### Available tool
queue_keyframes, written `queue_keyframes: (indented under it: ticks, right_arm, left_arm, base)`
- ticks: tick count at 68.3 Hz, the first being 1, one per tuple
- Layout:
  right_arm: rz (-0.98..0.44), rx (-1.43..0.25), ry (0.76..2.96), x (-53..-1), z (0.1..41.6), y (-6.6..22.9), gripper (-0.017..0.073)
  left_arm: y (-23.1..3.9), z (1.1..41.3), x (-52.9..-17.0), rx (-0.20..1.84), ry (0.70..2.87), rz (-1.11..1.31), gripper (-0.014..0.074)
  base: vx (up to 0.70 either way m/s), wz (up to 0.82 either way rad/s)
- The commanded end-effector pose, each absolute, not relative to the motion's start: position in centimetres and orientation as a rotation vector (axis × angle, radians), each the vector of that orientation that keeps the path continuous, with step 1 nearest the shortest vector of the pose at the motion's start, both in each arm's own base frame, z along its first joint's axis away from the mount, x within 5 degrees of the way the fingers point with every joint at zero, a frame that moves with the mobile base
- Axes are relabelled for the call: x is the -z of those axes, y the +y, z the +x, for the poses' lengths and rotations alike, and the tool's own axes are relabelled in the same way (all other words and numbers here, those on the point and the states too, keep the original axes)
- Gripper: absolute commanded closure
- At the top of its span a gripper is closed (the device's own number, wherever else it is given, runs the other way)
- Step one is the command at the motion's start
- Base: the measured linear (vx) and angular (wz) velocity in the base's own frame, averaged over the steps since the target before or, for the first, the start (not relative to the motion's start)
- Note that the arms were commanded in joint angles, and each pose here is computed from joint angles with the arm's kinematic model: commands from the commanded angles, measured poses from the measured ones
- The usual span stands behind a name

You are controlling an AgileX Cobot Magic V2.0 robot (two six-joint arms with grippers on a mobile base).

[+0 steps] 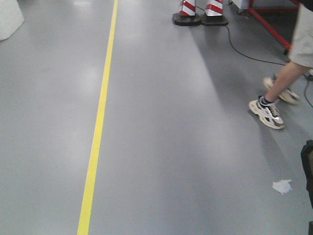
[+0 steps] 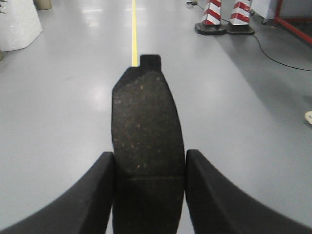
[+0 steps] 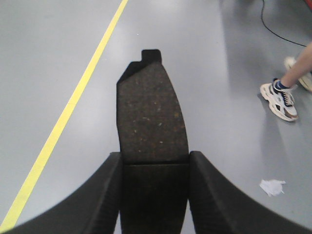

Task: Move and align brake pads A on conveyor
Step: 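Drive the base to the conveyor holding a pad in each gripper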

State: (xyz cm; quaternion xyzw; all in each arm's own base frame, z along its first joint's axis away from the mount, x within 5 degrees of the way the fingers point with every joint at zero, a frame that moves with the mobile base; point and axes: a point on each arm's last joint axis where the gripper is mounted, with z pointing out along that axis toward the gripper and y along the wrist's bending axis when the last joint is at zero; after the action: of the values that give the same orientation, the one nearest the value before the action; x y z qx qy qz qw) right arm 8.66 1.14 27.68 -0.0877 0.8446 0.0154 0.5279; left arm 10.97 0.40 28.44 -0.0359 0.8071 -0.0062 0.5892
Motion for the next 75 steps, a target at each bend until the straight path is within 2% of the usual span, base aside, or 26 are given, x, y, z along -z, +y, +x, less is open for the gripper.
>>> queue_keyframes:
  ticks: [1, 36, 75]
  right_arm:
    - [-0.188, -0.029, 1.904, -29.39, 9.0, 1.07, 0.0555]
    - [-0.188, -0.029, 1.905, -29.39, 9.0, 1.07, 0.0555]
    - [-0.188, -0.029, 1.904, -29.4, 9.0, 1.07, 0.0555]
  left_arm:
    - [0.45, 11.24, -30.16, 0.019, 1.762, -0.09, 0.049]
    - [0.45, 11.24, -30.16, 0.019, 1.762, -0.09, 0.049]
    - [0.45, 11.24, -30.17, 0.019, 1.761, -0.09, 0.049]
  base:
    - [0.35, 0.24]
    - [0.45, 0.13]
    - [0.58, -0.02]
